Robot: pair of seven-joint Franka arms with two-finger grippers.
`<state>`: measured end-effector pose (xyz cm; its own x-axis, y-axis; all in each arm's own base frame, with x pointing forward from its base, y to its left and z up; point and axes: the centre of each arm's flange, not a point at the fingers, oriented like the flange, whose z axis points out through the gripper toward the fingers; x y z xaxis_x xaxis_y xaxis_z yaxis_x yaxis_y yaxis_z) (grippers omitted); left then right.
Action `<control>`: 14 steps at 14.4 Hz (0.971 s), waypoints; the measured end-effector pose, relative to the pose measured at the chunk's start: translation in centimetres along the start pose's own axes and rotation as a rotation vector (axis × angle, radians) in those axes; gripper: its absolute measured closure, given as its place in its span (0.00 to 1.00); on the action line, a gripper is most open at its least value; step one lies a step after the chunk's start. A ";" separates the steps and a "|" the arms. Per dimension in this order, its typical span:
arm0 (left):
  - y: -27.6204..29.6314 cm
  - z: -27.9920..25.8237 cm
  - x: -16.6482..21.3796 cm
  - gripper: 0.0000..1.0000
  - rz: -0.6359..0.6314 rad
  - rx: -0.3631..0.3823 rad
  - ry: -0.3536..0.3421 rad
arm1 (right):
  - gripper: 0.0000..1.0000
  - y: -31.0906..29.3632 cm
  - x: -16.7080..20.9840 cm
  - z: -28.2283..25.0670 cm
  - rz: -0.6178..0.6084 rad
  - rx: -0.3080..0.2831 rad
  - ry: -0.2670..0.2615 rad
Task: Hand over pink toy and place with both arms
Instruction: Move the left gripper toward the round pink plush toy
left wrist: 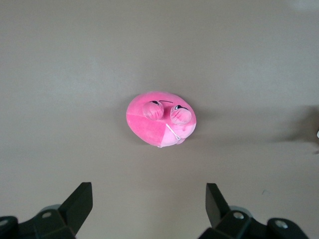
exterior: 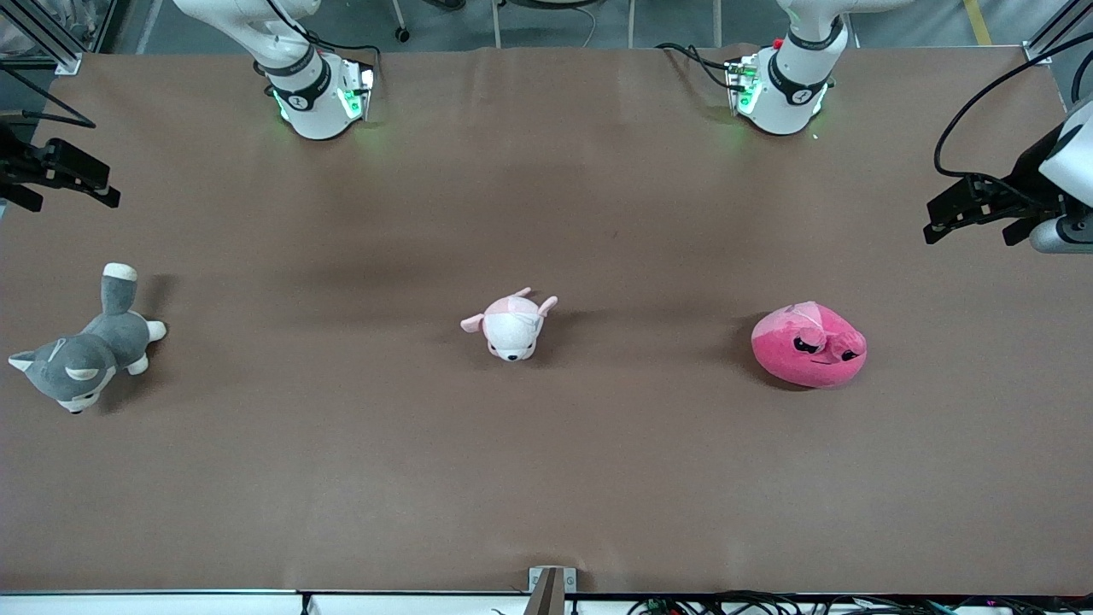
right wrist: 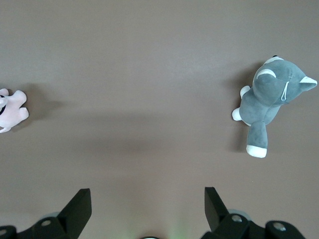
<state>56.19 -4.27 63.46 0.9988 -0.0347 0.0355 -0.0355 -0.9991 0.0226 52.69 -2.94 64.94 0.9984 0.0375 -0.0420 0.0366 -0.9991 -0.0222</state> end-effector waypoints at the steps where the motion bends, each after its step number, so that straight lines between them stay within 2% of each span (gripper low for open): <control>1: 0.0 0.0 0.0 0.00 0.000 0.000 0.000 | 0.00 0.0 0.0 0.0 0.000 0.000 0.000; 10: 0.0 0.1 0.0 0.00 0.001 0.000 -0.003 | 0.00 0.0 0.0 0.0 -0.001 0.000 0.000; 14: 1.1 4.1 1.7 0.00 0.021 -0.004 -0.072 | 0.00 0.0 0.0 0.0 -0.001 0.000 -0.001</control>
<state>57.98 -5.54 59.48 0.9977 -0.0572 -0.0355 -0.0562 -0.9981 0.0262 52.68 -2.94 64.91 0.9984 0.0381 -0.0427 0.0371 -0.9991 -0.0223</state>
